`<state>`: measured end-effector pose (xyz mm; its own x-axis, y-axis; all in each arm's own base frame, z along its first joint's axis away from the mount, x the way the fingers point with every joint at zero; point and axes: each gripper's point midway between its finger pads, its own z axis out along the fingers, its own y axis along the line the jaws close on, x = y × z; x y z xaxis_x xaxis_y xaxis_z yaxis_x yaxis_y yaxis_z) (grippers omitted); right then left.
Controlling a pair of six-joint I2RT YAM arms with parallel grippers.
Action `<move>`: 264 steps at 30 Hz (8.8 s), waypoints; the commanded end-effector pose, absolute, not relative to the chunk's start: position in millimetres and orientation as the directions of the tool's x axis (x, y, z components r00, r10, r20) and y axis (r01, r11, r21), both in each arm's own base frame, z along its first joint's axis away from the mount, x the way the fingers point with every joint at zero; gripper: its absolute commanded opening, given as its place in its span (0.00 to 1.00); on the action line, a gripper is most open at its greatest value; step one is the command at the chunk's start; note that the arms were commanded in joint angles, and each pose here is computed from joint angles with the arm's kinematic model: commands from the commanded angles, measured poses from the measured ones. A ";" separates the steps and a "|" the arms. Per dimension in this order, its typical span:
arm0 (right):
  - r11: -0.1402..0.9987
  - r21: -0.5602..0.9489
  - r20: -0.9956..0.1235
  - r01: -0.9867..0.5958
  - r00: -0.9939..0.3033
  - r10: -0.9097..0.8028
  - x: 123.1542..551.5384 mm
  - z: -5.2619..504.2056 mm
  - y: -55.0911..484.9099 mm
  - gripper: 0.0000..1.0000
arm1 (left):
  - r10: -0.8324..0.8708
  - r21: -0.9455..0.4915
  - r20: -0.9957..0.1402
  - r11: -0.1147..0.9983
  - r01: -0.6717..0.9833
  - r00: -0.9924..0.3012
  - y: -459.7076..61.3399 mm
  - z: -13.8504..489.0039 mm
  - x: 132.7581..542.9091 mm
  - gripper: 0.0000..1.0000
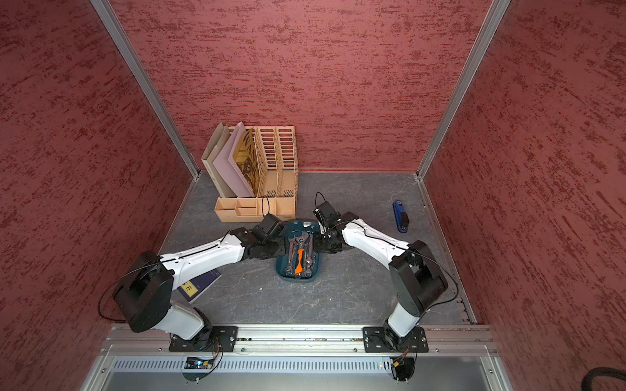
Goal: Take out the wrench from the storage box
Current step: Move the storage box to the center of the board, then pick up the wrench from the storage box, then place the wrench at the center of the board, then pick up the wrench from the storage box.
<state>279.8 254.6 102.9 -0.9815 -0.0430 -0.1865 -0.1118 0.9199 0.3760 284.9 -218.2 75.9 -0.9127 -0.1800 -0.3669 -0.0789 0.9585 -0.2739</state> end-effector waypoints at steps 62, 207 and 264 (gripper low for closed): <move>0.983 -0.076 -0.124 -0.168 -0.976 -0.177 304.6 30.9 301.4 0.51 | -0.387 -0.390 -0.374 0.890 -0.236 -0.843 -120.1 96.8 257.3 0.33; 0.969 0.247 -0.270 0.011 -0.960 0.080 262.3 104.3 157.7 0.49 | -0.009 -0.166 -0.241 0.986 0.032 -0.971 -351.5 61.3 313.7 0.38; 0.968 0.249 -0.256 0.009 -0.964 0.075 260.8 100.5 158.9 0.49 | -0.028 -0.153 -0.334 0.988 0.024 -0.942 -326.9 102.8 327.4 0.10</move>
